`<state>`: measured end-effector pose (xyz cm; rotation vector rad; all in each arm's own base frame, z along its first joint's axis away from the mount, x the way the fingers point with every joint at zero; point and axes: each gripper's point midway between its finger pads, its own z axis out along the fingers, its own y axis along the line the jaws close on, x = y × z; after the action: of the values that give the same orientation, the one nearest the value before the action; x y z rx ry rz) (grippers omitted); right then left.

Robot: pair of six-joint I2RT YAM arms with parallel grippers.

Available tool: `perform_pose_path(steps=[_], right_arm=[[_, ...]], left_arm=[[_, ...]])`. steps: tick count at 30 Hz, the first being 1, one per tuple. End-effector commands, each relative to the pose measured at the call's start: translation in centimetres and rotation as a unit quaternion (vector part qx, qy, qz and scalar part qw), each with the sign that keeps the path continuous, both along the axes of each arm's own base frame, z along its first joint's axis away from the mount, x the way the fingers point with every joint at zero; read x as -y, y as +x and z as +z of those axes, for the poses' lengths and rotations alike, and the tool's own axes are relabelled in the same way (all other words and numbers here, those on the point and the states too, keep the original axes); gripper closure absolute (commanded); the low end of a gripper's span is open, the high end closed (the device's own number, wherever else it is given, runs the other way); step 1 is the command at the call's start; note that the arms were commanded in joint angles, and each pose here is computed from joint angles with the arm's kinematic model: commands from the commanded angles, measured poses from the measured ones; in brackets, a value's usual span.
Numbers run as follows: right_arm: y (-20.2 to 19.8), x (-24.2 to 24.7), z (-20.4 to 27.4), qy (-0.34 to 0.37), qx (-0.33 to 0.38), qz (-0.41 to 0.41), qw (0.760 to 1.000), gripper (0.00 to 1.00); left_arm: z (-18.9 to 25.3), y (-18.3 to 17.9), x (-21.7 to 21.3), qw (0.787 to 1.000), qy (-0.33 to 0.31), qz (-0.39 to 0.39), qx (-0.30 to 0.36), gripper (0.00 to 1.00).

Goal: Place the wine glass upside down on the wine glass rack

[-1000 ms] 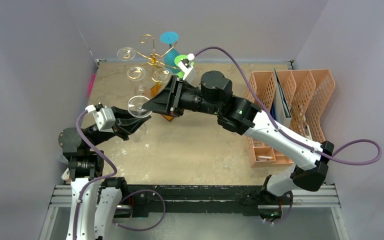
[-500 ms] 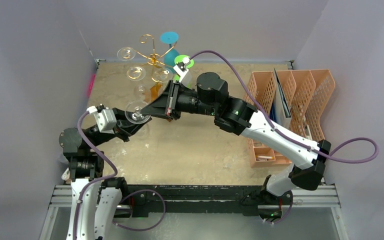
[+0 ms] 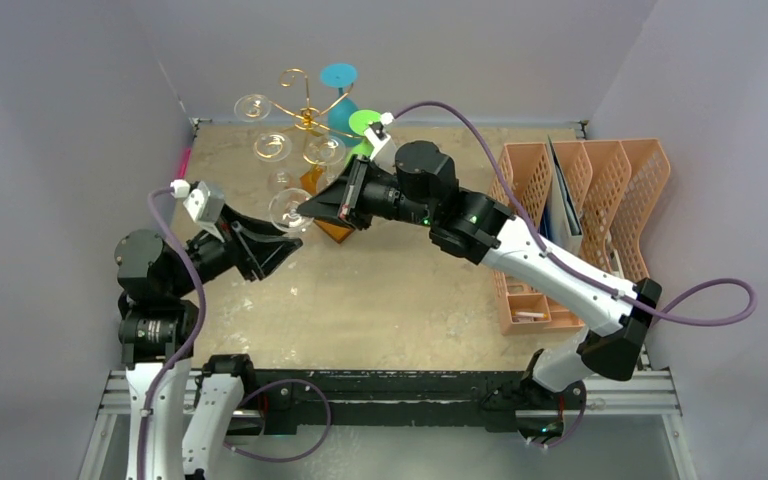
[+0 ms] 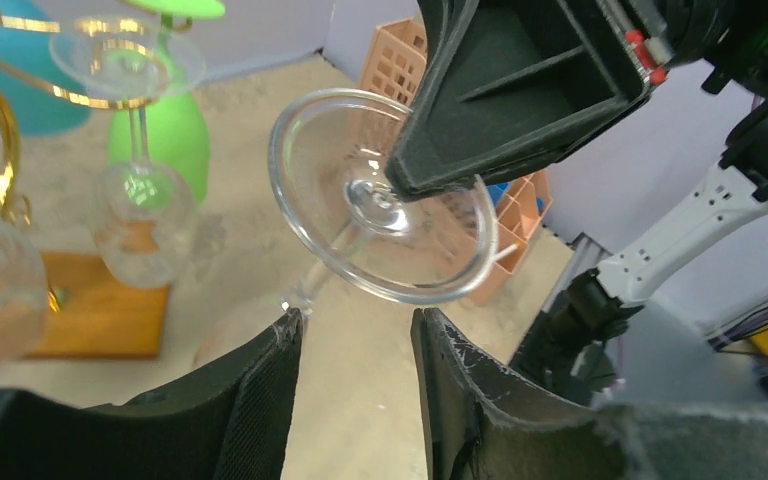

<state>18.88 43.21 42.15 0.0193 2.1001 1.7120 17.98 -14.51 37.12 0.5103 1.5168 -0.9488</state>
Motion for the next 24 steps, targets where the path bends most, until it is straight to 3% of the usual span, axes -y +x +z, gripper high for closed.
perform_pose_path(steps=[1,4,9,20,24], right_arm=[[1.4,1.4,1.0,0.011,0.022,-0.038,0.999,1.0],[1.8,1.4,0.0,0.003,0.021,-0.044,0.999,1.0],[2.2,1.7,-0.9,-0.004,0.026,-0.054,0.998,1.0],[0.5,2.1,-0.4,0.003,0.062,-0.01,0.998,1.0],[0.0,2.4,-0.3,0.002,0.067,-0.003,0.998,1.0]], left_arm=[[-1.7,-1.4,-0.2,0.985,-0.042,0.029,-0.162,0.56],[-1.3,-1.8,-0.4,0.97,-0.087,0.061,-0.221,0.53],[-0.8,-2.6,0.4,0.943,-0.148,0.042,-0.296,0.49],[0.4,0.5,0.7,0.884,-0.25,0.045,-0.392,0.49],[1.2,0.9,0.8,0.888,-0.253,0.032,-0.382,0.62]])
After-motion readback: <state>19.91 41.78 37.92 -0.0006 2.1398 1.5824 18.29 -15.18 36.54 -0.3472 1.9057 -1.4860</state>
